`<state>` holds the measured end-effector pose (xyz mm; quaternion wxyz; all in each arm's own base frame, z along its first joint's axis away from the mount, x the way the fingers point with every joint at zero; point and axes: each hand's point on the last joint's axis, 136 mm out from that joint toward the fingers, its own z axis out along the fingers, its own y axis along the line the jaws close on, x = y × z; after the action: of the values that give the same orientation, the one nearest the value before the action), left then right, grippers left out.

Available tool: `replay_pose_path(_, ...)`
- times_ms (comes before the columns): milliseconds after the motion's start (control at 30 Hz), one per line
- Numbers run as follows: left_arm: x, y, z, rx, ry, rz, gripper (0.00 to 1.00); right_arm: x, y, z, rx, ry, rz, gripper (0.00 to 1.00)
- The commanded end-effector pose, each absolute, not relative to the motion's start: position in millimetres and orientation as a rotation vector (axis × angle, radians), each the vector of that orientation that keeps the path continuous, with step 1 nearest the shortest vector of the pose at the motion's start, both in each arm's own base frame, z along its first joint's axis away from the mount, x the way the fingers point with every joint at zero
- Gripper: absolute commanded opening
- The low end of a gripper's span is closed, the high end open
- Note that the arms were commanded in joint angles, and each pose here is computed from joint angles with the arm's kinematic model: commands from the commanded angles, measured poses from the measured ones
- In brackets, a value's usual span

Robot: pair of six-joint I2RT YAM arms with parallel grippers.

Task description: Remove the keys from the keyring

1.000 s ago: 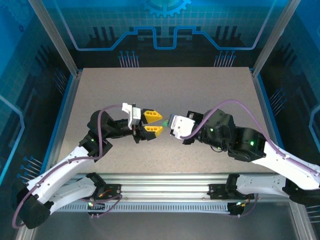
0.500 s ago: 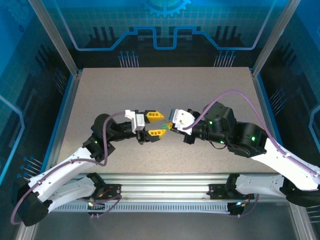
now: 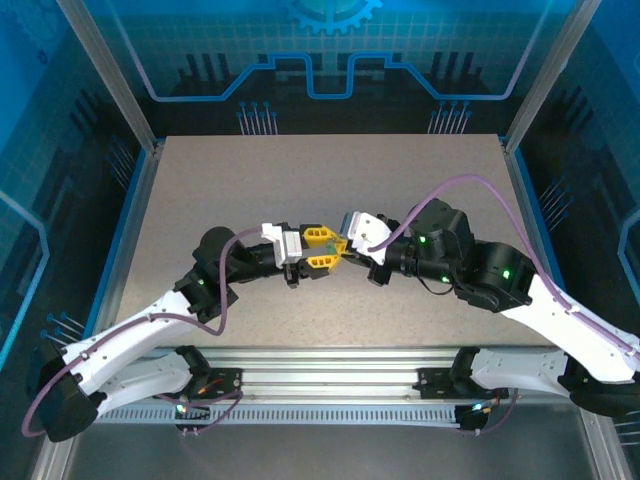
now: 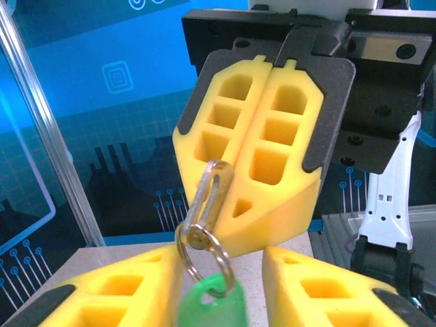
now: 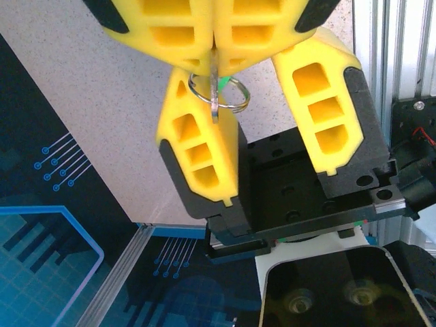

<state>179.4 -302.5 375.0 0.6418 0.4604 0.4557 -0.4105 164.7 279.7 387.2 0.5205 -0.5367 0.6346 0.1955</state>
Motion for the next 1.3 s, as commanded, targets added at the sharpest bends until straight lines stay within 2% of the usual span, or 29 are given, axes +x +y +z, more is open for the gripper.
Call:
replay_pose_path(0, 176.0, -300.3, 401.1, 1.030, 0.964, -0.909, 0.24, 162.5, 274.8, 397.9, -1.249, 1.507, 0.511, 0.00)
replay_pose_path(100, 175.8, -299.4, 400.1, 1.029, 0.969, -0.908, 0.14, 162.1, 273.4, 397.2, -1.242, 1.511, 0.525, 0.00)
replay_pose_path(200, 174.0, -298.6, 399.9, 1.034, 0.973, -0.909, 0.00, 161.8, 272.1, 393.5, -1.234, 1.515, 0.540, 0.00)
replay_pose_path(500, 171.9, -299.3, 397.8, 1.054, 0.994, -0.923, 0.00, 163.6, 270.6, 390.6, -1.192, 1.535, 0.618, 0.00)
replay_pose_path(533, 172.9, -300.2, 396.7, 1.056, 1.002, -0.925, 0.13, 163.0, 271.2, 391.6, -1.194, 1.531, 0.623, 0.00)
replay_pose_path(567, 173.6, -301.2, 396.4, 1.057, 1.007, -0.928, 0.20, 163.2, 271.5, 392.2, -1.194, 1.531, 0.624, 0.00)
replay_pose_path(700, 174.2, -305.2, 396.6, 1.061, 0.996, -0.937, 0.34, 163.4, 272.4, 393.6, -1.201, 1.540, 0.624, 0.00)
replay_pose_path(867, 173.3, -309.5, 396.8, 1.073, 0.982, -0.942, 0.39, 163.5, 272.0, 393.7, -1.197, 1.544, 0.625, 0.00)
replay_pose_path(967, 171.4, -312.5, 394.0, 1.089, 0.986, -0.946, 0.31, 162.9, 272.0, 397.2, -1.191, 1.533, 0.630, 0.00)
replay_pose_path(1033, 171.2, -311.7, 393.8, 1.088, 0.985, -0.944, 0.20, 162.6, 271.7, 398.5, -1.190, 1.529, 0.631, 0.00)
replay_pose_path(1100, 171.9, -311.5, 392.5, 1.084, 0.991, -0.941, 0.20, 162.2, 271.4, 399.4, -1.187, 1.526, 0.633, 0.00)
replay_pose_path(1167, 173.2, -311.9, 390.9, 1.081, 0.998, -0.939, 0.22, 161.3, 271.0, 401.3, -1.181, 1.520, 0.641, 0.00)
replay_pose_path(1267, 175.3, -313.1, 389.7, 1.069, 1.002, -0.948, 0.34, 160.6, 271.1, 402.2, -1.178, 1.518, 0.649, 0.00)
